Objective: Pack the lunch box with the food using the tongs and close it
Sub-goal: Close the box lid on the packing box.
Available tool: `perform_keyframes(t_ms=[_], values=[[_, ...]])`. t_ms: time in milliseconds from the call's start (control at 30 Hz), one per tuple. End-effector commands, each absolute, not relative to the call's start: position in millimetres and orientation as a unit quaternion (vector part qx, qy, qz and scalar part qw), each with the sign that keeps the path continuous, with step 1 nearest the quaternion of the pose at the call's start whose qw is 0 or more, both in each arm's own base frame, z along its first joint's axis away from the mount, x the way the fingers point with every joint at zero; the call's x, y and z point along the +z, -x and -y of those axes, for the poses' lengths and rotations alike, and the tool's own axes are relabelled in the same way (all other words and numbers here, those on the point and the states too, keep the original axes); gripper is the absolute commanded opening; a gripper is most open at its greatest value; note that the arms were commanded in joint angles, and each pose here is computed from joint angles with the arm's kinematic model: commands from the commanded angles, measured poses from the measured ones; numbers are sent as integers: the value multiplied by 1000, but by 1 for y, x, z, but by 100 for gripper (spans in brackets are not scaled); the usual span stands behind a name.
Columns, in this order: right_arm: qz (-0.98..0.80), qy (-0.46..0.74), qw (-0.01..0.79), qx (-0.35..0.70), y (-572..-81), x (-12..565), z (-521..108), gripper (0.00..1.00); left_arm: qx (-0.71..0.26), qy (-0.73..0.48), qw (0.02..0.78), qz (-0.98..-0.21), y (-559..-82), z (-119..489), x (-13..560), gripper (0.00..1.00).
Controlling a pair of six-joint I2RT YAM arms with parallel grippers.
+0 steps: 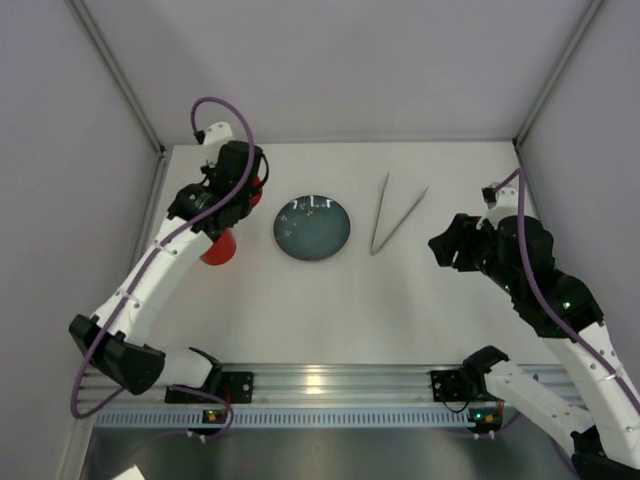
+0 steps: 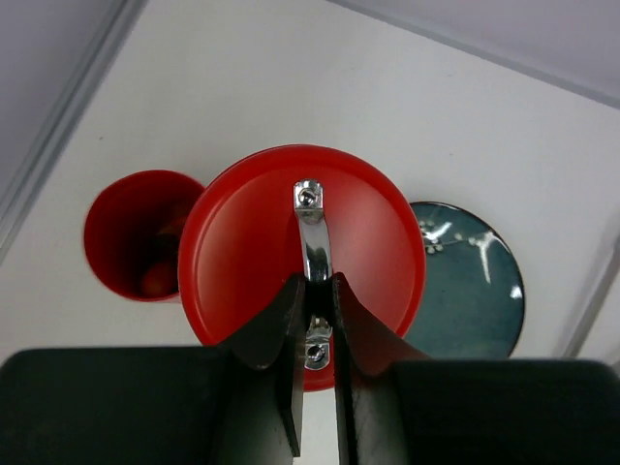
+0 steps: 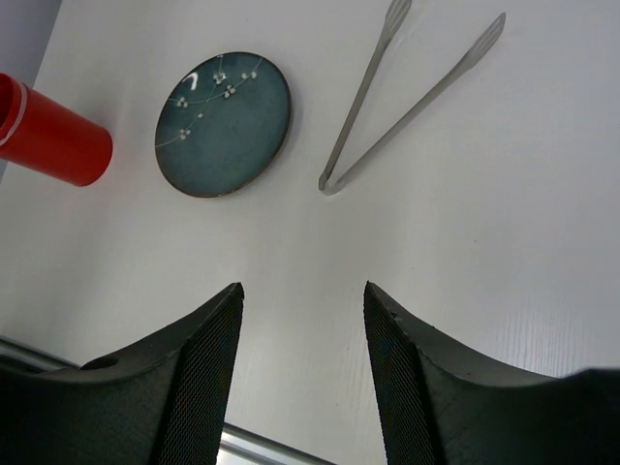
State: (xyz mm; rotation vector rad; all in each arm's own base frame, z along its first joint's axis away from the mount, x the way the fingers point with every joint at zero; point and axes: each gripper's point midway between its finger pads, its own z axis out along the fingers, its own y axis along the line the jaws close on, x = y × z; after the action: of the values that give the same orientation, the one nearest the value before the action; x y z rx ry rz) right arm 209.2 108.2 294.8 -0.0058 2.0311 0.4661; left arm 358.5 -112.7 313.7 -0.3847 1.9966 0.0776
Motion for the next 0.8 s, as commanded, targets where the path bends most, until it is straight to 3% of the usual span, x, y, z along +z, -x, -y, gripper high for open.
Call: perform_keyframes(t_ms=[0, 400, 767], values=[[-825, 14, 520, 223, -217, 305, -123, 52, 33, 207, 506, -837, -349, 72, 303, 8], [-832, 21, 505, 228, -219, 291, -129, 51, 16, 303, 464, -832, -363, -17, 257, 9], [-836, 22, 500, 224, -221, 286, -130, 51, 0, 306, 451, -838, -385, -25, 237, 8]])
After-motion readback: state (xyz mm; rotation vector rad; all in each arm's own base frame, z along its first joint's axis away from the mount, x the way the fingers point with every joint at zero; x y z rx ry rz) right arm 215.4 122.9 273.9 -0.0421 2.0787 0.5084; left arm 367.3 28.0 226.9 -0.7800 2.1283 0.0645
